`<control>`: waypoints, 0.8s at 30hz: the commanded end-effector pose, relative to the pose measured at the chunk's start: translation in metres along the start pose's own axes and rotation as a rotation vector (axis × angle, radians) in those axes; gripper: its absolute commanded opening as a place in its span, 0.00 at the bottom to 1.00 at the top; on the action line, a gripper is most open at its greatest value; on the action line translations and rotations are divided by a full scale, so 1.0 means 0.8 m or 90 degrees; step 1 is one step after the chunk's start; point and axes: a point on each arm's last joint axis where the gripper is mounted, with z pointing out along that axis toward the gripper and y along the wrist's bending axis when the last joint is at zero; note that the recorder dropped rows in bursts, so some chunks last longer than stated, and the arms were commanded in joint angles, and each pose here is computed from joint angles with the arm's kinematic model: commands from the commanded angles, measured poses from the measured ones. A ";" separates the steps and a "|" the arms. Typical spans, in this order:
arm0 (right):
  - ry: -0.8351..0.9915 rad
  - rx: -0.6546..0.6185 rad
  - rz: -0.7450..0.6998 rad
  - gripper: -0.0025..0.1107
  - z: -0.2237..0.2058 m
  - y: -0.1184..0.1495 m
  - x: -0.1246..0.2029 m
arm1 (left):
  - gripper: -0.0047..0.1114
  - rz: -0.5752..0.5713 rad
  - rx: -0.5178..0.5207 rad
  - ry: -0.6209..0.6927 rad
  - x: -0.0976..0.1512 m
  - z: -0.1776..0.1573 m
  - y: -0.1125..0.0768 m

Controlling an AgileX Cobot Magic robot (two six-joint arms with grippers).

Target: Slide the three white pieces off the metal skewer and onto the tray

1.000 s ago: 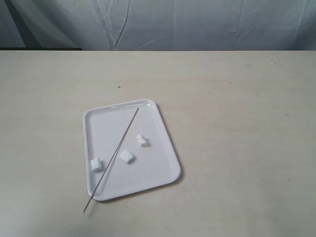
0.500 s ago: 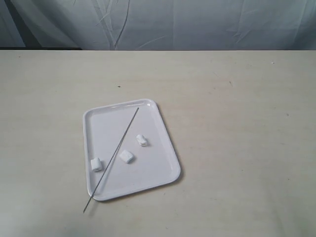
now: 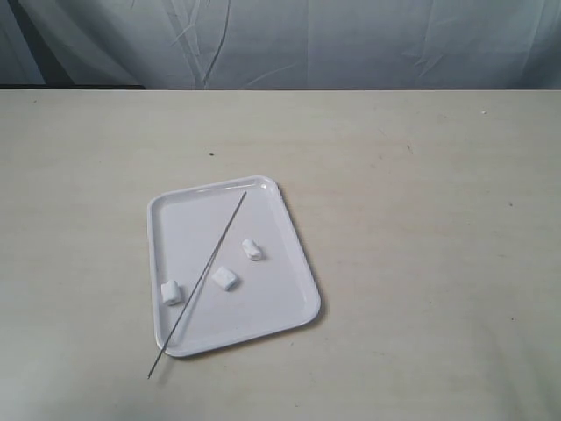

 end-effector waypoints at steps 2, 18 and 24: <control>-0.007 0.007 -0.040 0.31 0.000 -0.001 0.000 | 0.04 -0.038 0.004 0.000 0.001 0.000 -0.001; -0.008 0.005 -0.035 0.31 0.000 -0.001 0.000 | 0.04 -0.037 0.004 -0.001 0.000 0.000 -0.001; -0.008 0.005 -0.035 0.28 0.000 -0.001 0.000 | 0.04 -0.037 0.004 -0.001 0.000 0.000 -0.001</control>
